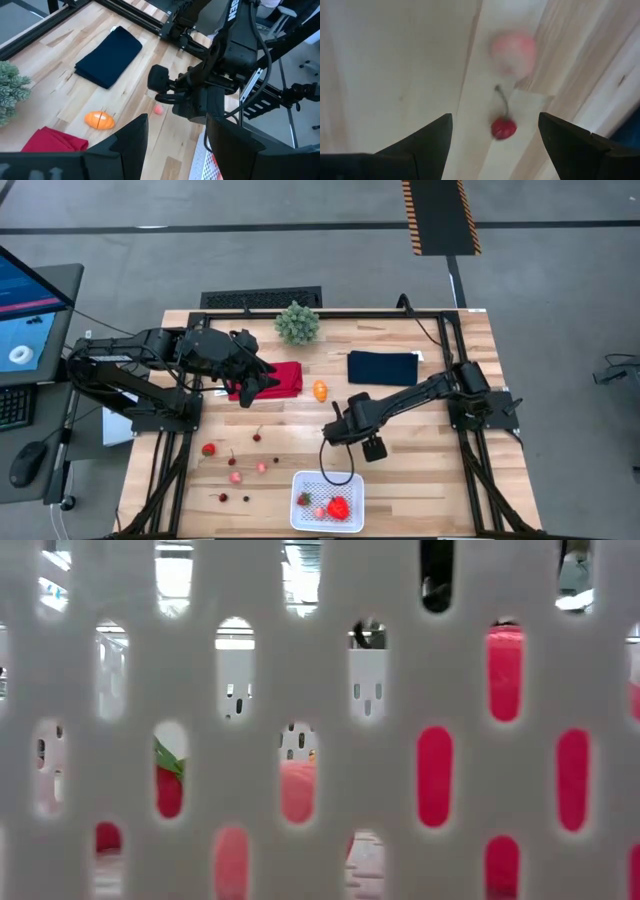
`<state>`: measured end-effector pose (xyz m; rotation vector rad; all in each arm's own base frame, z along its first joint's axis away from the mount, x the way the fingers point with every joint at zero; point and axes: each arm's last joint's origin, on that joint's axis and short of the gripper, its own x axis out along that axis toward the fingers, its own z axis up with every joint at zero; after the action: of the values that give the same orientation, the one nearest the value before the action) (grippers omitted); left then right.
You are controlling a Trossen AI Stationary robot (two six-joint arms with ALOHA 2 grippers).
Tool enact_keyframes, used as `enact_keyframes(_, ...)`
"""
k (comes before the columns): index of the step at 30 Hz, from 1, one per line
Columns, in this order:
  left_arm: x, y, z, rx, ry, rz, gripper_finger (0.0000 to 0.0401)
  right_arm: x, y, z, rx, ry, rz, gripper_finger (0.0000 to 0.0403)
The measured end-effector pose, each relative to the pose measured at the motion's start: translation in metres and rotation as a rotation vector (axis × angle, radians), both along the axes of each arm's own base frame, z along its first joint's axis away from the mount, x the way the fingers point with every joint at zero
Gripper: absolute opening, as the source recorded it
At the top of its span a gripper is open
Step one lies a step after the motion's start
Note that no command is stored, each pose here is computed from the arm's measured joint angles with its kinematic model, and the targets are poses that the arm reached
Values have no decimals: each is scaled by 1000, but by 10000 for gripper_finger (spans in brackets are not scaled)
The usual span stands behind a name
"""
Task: Pick and placing Produce into tupperware
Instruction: Put the cherry into the white bin
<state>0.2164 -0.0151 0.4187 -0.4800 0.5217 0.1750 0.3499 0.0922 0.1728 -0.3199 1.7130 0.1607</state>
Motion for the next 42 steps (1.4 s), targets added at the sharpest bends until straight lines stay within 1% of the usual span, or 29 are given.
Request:
enact_keyframes(3,0,0,0,3,0,-2,190,5,-4,-2,15,-48,9,317)
enact_keyframes(7,0,0,0,3,0,-2,190,-3,-14,-4,17,-46,-6,317)
enact_keyframes(9,0,0,0,3,0,-1,190,-15,-20,-6,14,-32,-15,317)
enact_keyframes(11,0,0,0,3,1,-2,190,-20,-24,-3,20,-66,-22,317)
enact_keyframes(14,0,0,0,3,-1,-1,190,-32,-29,2,22,-74,-29,317)
enact_keyframes(19,0,0,0,3,-2,0,190,-31,-30,13,47,-184,-36,317)
enact_keyframes(21,0,0,0,3,-3,0,190,-32,-30,10,54,-195,-34,317)
enact_keyframes(25,0,0,0,-6,-4,7,190,-36,-31,1,122,-172,-46,317)
enact_keyframes(34,0,0,0,-10,-5,13,190,-36,-31,-7,135,-208,-27,317)
enact_keyframes(37,0,0,0,-17,-5,18,190,-40,-33,-14,134,-198,-32,317)
enact_keyframes(42,0,0,0,-25,-6,25,190,-39,-38,-17,161,-203,-41,297)
